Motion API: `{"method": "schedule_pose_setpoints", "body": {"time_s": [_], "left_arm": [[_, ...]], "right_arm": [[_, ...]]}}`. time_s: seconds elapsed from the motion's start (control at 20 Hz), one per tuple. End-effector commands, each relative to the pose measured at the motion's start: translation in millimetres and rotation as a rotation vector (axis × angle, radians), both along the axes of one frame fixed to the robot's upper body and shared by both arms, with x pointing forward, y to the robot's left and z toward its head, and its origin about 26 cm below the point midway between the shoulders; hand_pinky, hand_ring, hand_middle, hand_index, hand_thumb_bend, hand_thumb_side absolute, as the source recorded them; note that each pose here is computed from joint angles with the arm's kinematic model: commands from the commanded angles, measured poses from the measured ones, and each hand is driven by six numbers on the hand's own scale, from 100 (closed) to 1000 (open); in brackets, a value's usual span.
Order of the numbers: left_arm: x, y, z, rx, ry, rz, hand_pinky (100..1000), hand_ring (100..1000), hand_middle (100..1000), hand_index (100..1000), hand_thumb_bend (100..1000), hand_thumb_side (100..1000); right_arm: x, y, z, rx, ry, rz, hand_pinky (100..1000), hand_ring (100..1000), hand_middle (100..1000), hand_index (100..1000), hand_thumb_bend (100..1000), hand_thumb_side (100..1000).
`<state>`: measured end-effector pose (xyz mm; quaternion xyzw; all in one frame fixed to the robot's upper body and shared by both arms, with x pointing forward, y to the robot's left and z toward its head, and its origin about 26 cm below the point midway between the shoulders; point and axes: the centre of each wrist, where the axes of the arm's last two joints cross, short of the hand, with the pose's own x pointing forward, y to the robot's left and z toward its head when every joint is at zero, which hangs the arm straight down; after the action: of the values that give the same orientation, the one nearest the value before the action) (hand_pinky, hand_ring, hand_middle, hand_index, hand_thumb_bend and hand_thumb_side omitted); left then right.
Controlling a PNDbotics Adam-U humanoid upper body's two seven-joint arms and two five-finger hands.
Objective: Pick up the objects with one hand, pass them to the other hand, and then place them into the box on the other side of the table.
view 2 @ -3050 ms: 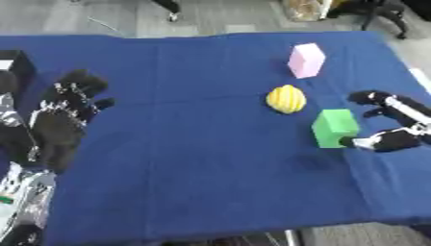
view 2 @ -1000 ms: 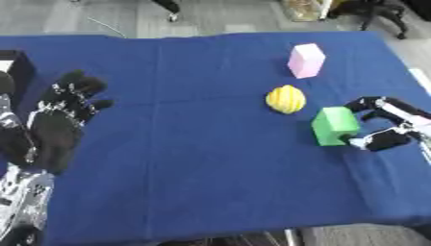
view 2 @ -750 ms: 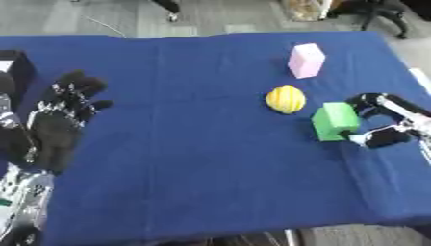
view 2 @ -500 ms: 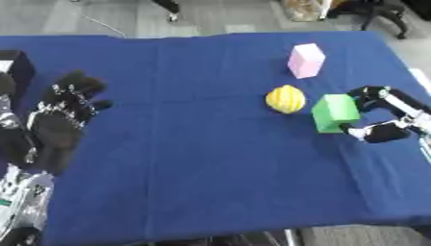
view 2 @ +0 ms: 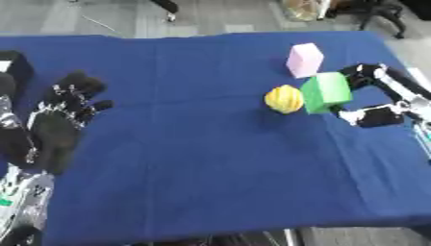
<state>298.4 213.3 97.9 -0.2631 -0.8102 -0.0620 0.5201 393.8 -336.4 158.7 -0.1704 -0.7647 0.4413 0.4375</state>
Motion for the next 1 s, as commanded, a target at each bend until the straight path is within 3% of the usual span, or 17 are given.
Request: {"method": "schedule_pose_setpoints", "body": {"time_s": [0.05, 0.45, 0.75, 1.0], "left_arm": [[1.6, -3.2, 3.6, 0.021, -0.002, -0.015, 786, 856, 728, 845, 461, 1000], [5.5, -23.6, -1.6, 0.044, 0.045, -0.102, 783, 855, 727, 845, 430, 1000], [8.8, -41.9, -5.1, 0.005, 0.091, -0.206, 782, 851, 727, 848, 445, 1000], [11.6, -55.4, -8.9, -0.044, 0.144, -0.287, 786, 845, 728, 851, 478, 1000]], "right_arm": [[0.6, 23.7, 36.8, 0.012, -0.132, 0.118, 745, 765, 464, 392, 219, 100], [-18.6, 92.1, 73.4, 0.006, -0.366, 0.390, 748, 753, 463, 404, 201, 100], [-45.8, 143.5, 95.9, -0.031, -0.451, 0.522, 749, 745, 460, 408, 182, 100], [-74.3, 170.1, 113.1, -0.053, -0.486, 0.591, 752, 741, 460, 415, 165, 100]]}}
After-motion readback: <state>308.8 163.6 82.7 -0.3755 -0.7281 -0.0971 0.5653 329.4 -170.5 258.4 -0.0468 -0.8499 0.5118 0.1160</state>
